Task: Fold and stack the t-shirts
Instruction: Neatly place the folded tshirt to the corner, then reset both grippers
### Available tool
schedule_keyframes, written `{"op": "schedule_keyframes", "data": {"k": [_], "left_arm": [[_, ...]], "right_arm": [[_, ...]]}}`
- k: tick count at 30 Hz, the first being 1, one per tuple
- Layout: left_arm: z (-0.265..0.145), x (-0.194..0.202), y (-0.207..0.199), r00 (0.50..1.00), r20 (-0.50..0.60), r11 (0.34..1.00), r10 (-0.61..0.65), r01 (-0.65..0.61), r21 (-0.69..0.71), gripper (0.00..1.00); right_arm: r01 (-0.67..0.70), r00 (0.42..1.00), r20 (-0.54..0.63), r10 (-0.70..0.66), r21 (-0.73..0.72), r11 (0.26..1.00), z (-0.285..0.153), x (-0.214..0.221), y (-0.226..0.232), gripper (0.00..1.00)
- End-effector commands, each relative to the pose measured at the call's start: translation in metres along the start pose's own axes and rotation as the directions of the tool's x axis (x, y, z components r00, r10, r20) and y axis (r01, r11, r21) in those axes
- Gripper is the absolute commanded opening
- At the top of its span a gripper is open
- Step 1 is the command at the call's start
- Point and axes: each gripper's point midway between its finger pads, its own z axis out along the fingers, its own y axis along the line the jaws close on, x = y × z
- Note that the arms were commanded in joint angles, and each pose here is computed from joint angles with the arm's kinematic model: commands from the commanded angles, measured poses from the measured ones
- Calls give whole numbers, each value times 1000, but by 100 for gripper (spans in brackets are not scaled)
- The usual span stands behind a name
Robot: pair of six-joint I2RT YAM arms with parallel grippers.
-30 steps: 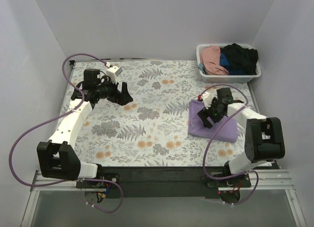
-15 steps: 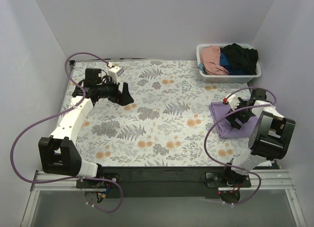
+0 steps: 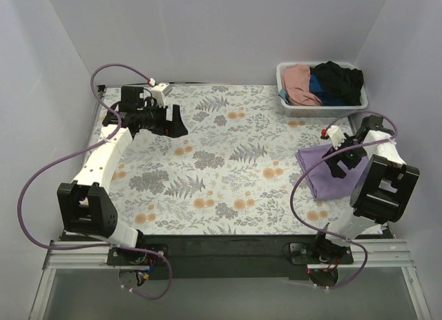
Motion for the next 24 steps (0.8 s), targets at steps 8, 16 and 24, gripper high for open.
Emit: {"op": "schedule_keyframes", "data": {"k": [8, 16, 24], "left_arm": [[-12, -19, 0, 990, -10, 988, -141, 141, -66, 87], [-16, 19, -3, 979, -43, 977, -202, 198, -81, 88], [-23, 52, -10, 968, -63, 967, -245, 239, -88, 88]], "right_arm": [[-220, 903, 367, 223, -50, 974, -127, -140, 28, 98], [-194, 878, 412, 244, -159, 968, -87, -183, 132, 99], [-197, 887, 400, 231, -124, 972, -72, -166, 158, 98]]}}
